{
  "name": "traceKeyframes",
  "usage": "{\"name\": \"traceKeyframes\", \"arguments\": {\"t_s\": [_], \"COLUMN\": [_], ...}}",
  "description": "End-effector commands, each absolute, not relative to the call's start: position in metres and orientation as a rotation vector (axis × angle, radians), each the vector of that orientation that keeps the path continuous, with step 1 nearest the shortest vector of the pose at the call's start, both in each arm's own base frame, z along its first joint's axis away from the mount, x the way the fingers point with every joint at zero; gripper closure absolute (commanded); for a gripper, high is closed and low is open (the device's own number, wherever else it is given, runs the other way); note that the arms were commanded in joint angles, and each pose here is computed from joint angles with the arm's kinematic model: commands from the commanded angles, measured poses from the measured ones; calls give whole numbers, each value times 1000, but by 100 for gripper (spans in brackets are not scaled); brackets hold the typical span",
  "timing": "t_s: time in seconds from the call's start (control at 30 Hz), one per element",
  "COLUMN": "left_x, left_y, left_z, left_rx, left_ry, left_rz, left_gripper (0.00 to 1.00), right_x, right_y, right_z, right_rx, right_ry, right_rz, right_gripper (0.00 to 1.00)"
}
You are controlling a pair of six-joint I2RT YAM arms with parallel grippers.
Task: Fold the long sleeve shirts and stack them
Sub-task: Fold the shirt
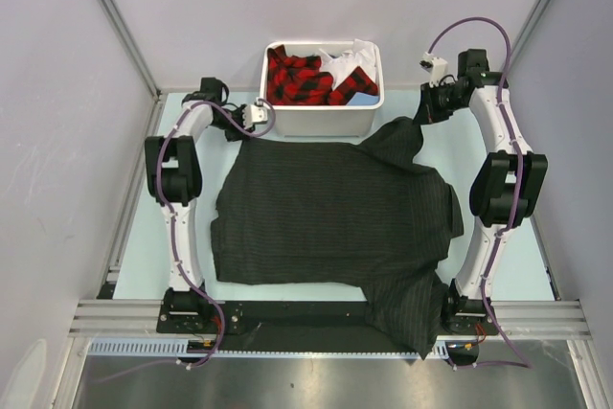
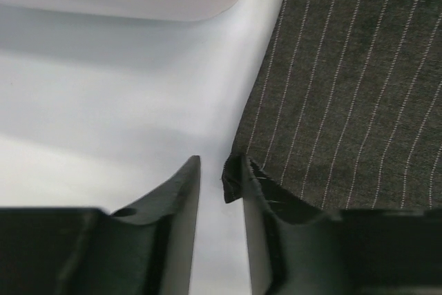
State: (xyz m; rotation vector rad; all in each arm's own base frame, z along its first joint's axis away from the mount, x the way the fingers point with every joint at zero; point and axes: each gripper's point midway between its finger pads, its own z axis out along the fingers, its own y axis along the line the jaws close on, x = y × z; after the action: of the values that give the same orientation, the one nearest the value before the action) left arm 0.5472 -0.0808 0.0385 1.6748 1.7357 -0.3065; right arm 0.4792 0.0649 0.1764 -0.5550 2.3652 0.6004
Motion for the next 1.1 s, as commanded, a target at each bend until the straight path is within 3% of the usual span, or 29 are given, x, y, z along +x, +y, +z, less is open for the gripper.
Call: {"name": "traceKeyframes", "arguments": {"t_s": [0.0,0.2,0.33,0.7,1.07], "left_x": [542,533,530,535,489], "left_y": [-92,-92,-92,-92,-86], "left_z": [51,58,62,89,114], "left_rx": [1749,1766,1772,1719,1688], "left_ry": [1651,1661,1660,1650,1678], "left_rz": [-327,-340,-342,-281,-274], "left_gripper": [74,94,100,100,100], "right_x": [482,477,475,465,438], "right_y": [67,66,66,62,57], "right_z": [193,198,199,218,232], "right_rx": [-582,-588,-594,-589,-627], "right_ry": [2330,2324,2321,2286,2256], "right_rz": [577,583,585,578,580], "right_gripper": [100,100,100,100,100]}}
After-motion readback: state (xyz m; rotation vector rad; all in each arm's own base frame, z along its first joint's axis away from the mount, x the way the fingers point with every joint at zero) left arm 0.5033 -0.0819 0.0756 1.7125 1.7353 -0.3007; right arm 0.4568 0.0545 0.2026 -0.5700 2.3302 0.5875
